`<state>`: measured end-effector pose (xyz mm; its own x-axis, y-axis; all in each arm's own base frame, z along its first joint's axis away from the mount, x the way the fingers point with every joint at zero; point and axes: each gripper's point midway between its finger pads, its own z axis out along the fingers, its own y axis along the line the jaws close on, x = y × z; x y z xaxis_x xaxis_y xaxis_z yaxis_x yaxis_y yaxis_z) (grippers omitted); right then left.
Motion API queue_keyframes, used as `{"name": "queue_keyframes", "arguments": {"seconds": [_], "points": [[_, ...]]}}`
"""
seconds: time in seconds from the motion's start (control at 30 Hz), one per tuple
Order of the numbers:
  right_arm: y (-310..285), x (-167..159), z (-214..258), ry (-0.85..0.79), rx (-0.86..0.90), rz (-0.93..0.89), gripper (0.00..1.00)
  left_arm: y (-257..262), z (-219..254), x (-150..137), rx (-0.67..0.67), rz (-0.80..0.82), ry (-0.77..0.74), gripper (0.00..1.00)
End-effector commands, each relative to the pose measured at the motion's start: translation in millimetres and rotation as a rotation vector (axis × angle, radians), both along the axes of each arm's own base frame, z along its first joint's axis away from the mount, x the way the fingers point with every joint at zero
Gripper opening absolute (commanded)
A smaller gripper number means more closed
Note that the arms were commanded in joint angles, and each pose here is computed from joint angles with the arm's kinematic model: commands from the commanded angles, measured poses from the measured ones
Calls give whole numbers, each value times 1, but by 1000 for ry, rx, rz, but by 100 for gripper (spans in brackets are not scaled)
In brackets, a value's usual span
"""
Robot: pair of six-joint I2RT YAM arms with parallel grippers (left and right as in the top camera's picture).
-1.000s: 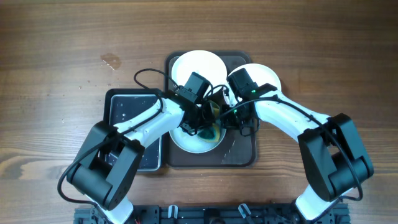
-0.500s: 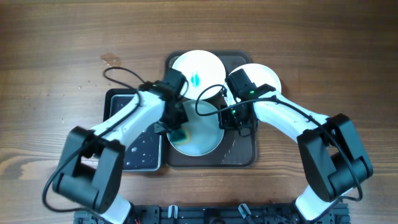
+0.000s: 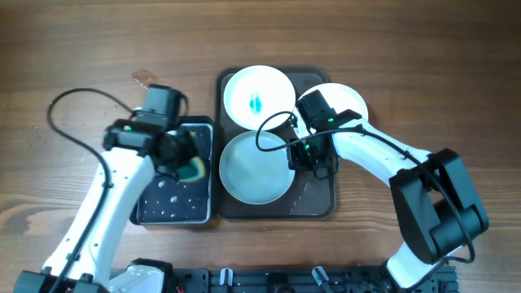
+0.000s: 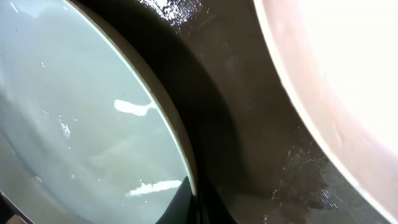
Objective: Clean dirty plates on tray and stack at the side
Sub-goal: 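Return the sponge to the black tray with the left gripper, then lift the cleaned plate with the right gripper and tilt it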
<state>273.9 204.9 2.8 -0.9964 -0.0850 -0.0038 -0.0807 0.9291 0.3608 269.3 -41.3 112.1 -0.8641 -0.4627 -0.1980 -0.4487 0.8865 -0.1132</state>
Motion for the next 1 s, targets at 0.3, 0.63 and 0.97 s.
{"name": "queue_keyframes", "arguments": {"seconds": [0.3, 0.63, 0.97], "points": [[-13, 22, 33, -126, -80, 41, 4, 20, -49, 2, -54, 41, 62, 46], [-12, 28, 118, -142, -90, 78, 4, 52, 75, 33, -64, 133, -195, 80], [81, 47, 146, -247, -81, 254, 4, 90, 140, 16, -132, 283, -379, 100]]}}
